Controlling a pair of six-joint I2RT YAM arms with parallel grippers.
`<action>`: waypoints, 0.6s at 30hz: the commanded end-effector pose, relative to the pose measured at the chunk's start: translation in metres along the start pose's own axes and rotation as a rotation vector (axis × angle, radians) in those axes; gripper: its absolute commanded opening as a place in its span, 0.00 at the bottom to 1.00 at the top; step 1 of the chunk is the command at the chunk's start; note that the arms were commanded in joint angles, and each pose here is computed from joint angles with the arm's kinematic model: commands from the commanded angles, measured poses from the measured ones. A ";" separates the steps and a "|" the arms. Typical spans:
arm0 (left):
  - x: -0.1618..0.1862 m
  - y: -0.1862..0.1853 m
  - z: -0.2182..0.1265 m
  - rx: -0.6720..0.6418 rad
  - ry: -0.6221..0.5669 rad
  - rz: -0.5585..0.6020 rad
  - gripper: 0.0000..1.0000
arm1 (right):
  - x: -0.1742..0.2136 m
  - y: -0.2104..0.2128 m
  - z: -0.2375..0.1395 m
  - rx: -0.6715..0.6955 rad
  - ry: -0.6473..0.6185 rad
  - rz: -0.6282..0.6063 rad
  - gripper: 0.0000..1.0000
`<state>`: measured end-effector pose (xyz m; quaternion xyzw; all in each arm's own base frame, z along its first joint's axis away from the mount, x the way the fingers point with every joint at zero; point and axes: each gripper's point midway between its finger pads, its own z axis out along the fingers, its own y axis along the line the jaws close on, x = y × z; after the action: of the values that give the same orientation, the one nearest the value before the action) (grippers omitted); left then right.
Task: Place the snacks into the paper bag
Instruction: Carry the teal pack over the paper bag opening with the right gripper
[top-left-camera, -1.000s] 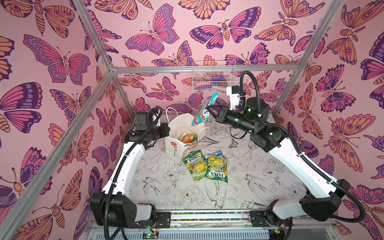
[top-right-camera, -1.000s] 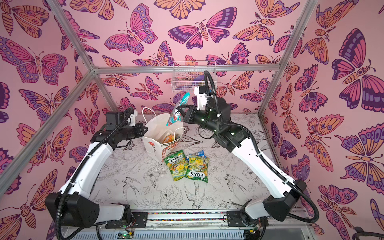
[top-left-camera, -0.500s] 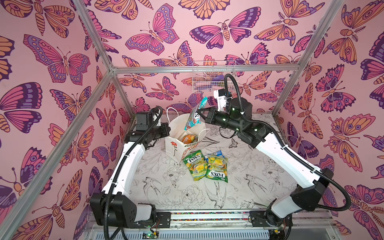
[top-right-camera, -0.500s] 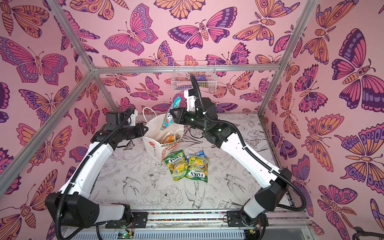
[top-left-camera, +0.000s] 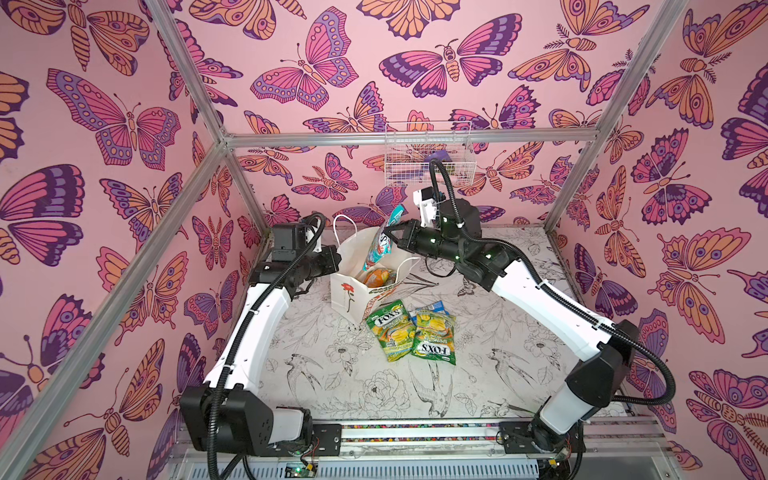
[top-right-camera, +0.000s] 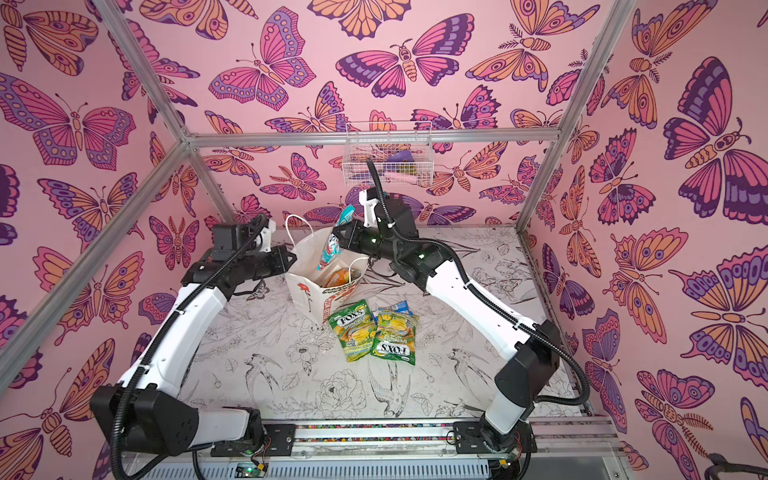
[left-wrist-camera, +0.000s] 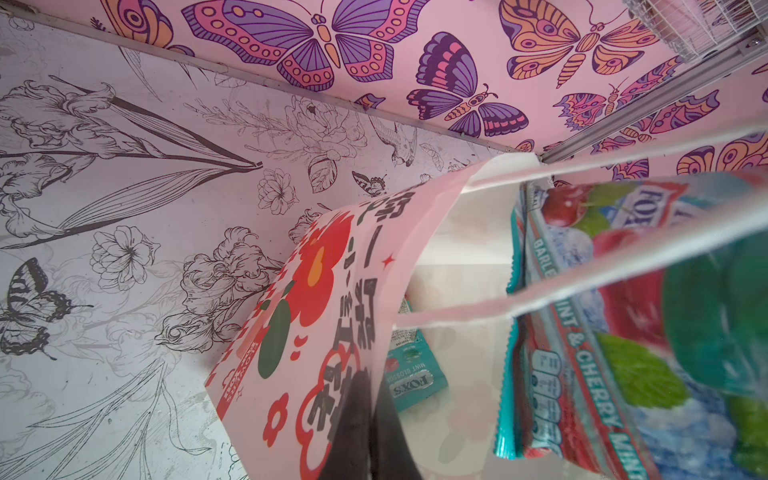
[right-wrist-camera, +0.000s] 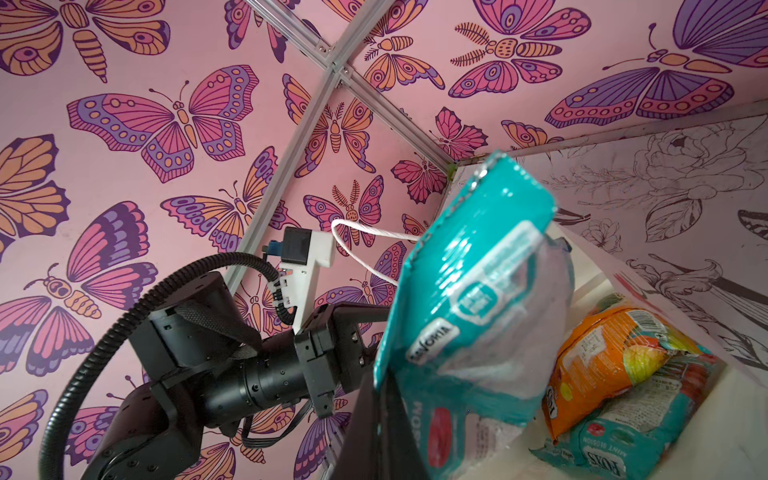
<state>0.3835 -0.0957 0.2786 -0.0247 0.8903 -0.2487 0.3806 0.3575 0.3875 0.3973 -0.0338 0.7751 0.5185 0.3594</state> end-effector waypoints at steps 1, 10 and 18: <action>-0.014 -0.016 -0.011 0.055 -0.071 0.031 0.00 | -0.021 0.037 -0.004 -0.108 -0.066 -0.015 0.00; -0.015 -0.017 -0.012 0.058 -0.072 0.033 0.00 | -0.017 0.028 0.009 -0.092 -0.068 0.034 0.00; -0.015 -0.017 -0.013 0.058 -0.074 0.034 0.00 | -0.013 0.021 0.013 -0.051 -0.094 0.053 0.00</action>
<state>0.3833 -0.0963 0.2789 -0.0252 0.8901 -0.2505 0.3800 0.3614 0.4026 0.3915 -0.0070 0.7734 0.5288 0.3494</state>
